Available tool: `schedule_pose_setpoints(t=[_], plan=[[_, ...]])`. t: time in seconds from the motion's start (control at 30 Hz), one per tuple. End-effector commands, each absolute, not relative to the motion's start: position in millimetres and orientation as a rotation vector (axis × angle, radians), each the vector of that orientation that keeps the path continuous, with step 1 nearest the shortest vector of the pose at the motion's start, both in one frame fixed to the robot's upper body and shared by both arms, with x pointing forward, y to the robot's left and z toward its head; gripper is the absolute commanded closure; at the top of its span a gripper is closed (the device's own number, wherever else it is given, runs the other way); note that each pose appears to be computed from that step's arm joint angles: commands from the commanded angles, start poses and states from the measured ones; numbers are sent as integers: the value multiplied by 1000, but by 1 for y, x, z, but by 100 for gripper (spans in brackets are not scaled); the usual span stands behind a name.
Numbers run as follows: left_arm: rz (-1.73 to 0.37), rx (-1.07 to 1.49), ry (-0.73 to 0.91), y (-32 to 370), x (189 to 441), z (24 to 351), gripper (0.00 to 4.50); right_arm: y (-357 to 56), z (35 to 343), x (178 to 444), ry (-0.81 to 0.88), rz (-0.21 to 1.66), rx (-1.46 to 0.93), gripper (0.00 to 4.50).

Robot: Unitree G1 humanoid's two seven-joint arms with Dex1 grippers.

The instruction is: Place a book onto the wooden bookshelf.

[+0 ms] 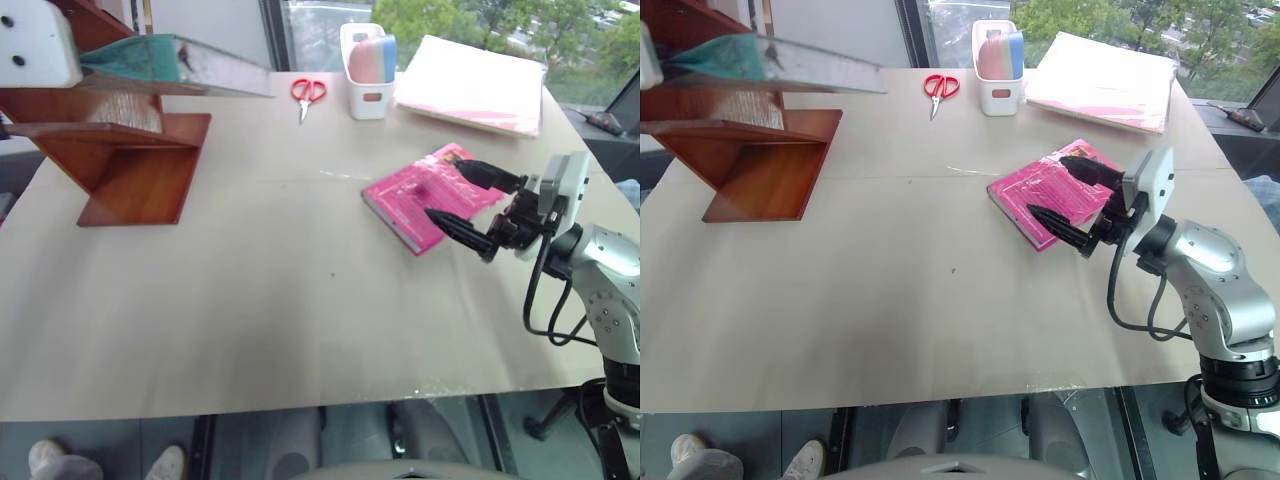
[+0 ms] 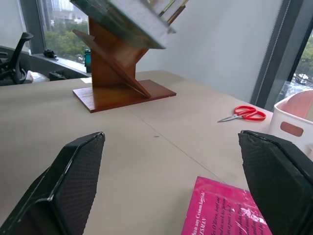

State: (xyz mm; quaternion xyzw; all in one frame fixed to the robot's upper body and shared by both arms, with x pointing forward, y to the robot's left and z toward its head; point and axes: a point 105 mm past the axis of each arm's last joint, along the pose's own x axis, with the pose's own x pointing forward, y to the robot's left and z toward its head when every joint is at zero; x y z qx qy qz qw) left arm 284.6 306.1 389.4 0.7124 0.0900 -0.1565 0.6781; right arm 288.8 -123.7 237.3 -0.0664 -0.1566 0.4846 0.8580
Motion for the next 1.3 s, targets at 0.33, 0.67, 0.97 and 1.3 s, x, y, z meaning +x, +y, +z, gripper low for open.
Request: schedule_pose_setpoints(t=[0.33, 0.67, 0.97, 1.3], plan=[[-267, 1501, 255, 378, 287, 361, 446, -92, 285, 257, -542, 1170, -133, 0], [-285, 1497, 212, 380, 294, 363, 333, -85, 287, 256, -547, 1201, -133, 0], [-336, 1494, 47, 369, 280, 372, 32, -90, 290, 257, -576, 1226, -114, 0], [-531, 1217, -241, 306, 254, 386, 32, -92, 297, 256, -597, 1288, -99, 0]])
